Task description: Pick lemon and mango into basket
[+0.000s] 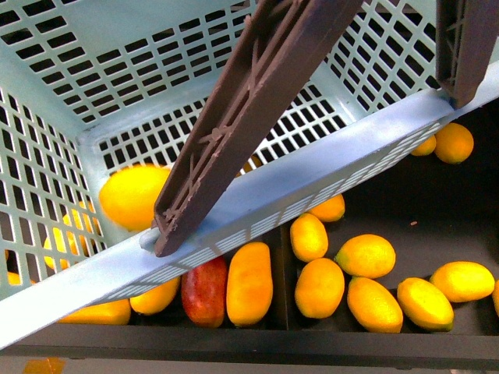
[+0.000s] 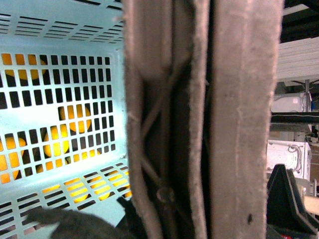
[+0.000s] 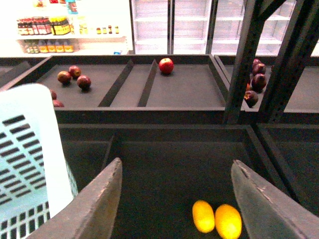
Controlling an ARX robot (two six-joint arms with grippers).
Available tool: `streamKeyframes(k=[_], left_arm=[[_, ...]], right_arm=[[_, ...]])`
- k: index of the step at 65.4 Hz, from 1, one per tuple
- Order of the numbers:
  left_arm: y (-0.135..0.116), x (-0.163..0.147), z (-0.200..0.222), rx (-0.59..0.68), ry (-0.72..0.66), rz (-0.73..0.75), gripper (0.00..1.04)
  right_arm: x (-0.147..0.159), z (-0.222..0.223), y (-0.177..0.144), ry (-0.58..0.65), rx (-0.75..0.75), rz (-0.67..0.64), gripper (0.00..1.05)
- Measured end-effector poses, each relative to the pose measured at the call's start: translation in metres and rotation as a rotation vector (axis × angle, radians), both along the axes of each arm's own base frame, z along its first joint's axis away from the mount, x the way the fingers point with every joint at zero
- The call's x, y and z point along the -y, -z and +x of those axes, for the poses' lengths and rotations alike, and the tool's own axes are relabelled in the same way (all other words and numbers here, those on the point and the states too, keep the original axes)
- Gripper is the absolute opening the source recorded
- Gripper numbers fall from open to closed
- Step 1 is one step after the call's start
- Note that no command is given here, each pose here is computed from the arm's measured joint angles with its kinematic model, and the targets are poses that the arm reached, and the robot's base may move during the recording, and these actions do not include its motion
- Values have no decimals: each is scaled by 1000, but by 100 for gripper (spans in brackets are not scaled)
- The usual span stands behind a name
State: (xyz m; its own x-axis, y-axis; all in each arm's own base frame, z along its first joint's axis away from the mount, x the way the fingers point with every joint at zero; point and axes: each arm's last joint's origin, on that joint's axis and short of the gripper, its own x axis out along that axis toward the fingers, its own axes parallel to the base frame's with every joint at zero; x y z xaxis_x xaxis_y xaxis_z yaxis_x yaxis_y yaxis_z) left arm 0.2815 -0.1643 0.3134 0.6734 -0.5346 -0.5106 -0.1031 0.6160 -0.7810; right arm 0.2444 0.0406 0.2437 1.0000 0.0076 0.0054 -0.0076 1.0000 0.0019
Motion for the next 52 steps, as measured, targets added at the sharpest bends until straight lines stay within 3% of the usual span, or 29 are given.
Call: streamKeyframes(k=[25, 52], left_arm=[[0, -1, 0, 2, -5, 2, 14], [0, -1, 0, 2, -6, 2, 14]], right_arm=[[24, -53, 41, 8, -17, -2, 2], [40, -88, 62, 6, -16, -1, 2]])
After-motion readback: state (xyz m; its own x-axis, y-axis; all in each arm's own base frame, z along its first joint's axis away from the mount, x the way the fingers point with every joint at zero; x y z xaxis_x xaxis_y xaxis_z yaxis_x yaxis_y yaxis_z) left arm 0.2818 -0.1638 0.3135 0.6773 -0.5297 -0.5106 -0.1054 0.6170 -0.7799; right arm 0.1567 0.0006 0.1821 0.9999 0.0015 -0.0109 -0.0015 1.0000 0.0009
